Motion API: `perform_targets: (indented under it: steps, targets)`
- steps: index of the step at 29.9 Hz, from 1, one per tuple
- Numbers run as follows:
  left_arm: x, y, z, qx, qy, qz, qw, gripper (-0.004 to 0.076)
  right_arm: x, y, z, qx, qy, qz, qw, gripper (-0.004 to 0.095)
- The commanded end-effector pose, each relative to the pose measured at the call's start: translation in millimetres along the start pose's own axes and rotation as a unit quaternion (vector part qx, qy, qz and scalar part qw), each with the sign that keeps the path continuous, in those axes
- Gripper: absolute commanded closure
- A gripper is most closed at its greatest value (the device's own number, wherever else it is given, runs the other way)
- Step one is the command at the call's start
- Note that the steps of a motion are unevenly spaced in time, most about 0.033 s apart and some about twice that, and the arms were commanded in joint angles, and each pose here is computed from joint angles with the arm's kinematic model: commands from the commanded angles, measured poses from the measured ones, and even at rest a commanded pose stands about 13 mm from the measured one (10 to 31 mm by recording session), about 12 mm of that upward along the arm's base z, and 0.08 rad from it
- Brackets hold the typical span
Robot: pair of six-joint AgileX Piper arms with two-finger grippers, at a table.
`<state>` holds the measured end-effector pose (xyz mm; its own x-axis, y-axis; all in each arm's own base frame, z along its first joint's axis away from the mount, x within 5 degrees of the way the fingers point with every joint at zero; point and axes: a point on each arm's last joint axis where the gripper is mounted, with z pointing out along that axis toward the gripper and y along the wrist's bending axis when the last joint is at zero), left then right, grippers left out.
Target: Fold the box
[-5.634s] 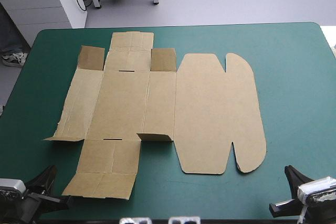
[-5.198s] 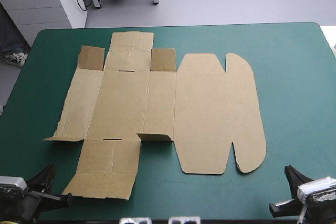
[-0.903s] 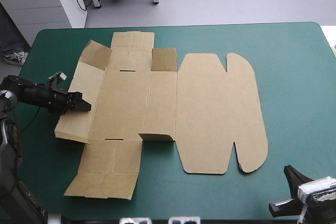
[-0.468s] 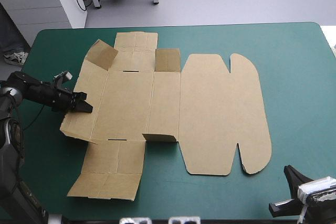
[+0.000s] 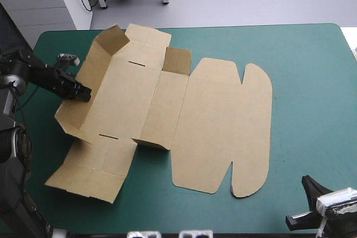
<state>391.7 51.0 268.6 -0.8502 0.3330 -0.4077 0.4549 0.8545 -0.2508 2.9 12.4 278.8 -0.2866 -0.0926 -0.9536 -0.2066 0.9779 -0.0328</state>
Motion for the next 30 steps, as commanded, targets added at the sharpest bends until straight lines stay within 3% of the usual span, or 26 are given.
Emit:
perform_targets:
  steps: [1,10,18,24,30]
  targets:
    - [-39,-53,-53,-0.059,-0.028,0.124,0.990,0.0732,-11,0,-6,0.002,-0.052,0.000,0.999,0.0922]
    - [-91,-157,-67,-0.208,0.000,0.346,0.915,0.0732,-12,-1,-6,0.008,-0.057,-0.005,0.998,0.0922]
    - [-96,-235,-49,-0.256,0.020,0.463,0.849,0.0732,-12,-2,-6,0.011,-0.058,-0.007,0.998,0.0922]
    - [-87,-301,-50,-0.255,-0.017,0.532,0.807,0.0732,-12,-4,-6,0.023,-0.058,-0.017,0.998,0.0922]
    - [-67,-349,-56,-0.284,-0.032,0.586,0.758,0.0732,-12,-4,-6,0.020,-0.059,0.013,0.998,0.0922]
